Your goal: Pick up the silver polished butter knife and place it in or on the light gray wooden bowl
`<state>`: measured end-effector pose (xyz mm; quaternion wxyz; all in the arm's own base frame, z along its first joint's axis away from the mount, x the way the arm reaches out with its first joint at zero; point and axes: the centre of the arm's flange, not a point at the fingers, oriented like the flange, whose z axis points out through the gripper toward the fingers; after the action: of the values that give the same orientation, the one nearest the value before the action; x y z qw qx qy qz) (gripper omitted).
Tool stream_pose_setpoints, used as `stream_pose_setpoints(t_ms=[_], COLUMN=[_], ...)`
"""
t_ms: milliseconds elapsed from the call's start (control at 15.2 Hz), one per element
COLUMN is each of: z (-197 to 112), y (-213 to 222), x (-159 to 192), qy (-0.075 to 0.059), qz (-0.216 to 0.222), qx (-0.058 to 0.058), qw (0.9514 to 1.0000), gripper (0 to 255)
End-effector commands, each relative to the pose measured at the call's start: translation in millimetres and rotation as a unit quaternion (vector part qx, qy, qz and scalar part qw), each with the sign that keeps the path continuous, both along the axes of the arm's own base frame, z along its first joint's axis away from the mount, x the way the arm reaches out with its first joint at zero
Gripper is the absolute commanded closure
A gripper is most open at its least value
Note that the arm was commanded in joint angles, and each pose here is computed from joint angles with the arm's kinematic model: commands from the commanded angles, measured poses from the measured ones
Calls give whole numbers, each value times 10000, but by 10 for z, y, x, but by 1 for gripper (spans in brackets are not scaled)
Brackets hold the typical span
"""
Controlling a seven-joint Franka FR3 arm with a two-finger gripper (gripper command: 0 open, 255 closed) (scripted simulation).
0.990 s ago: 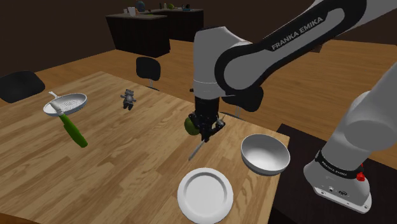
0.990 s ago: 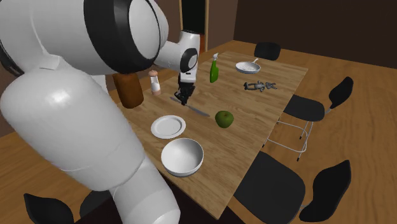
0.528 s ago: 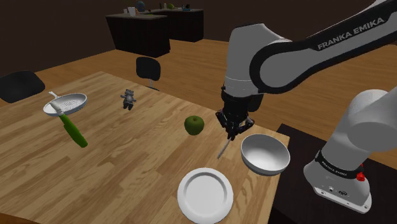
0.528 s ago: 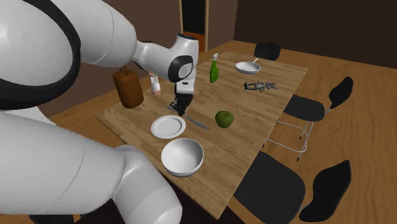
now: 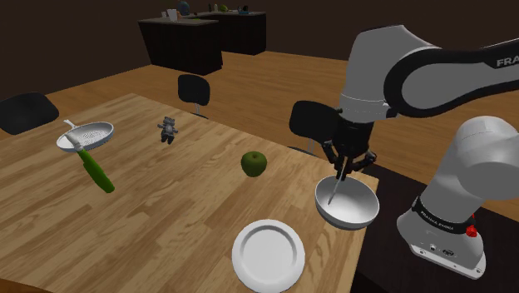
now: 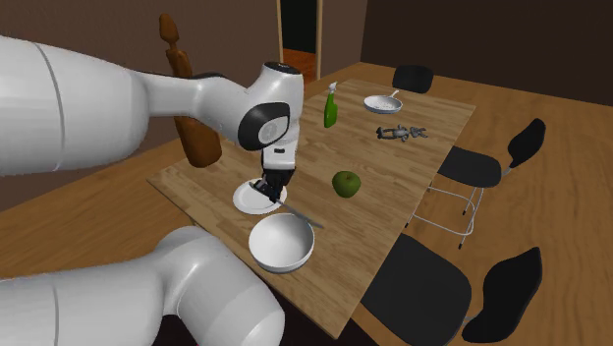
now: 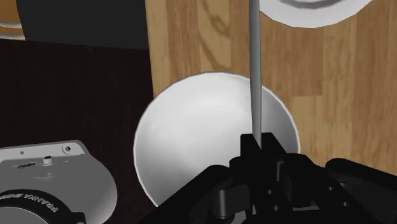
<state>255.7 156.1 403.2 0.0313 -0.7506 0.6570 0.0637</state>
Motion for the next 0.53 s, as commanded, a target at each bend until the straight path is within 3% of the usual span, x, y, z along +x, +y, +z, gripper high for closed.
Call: stream_pose_setpoints(t_ms=[0,462], z=[2,-367], y=[-182,-182], x=[-201,-201], qy=[6,6], qz=[6,6], qx=[9,9], qw=[10000,10000], gripper=[255,255])
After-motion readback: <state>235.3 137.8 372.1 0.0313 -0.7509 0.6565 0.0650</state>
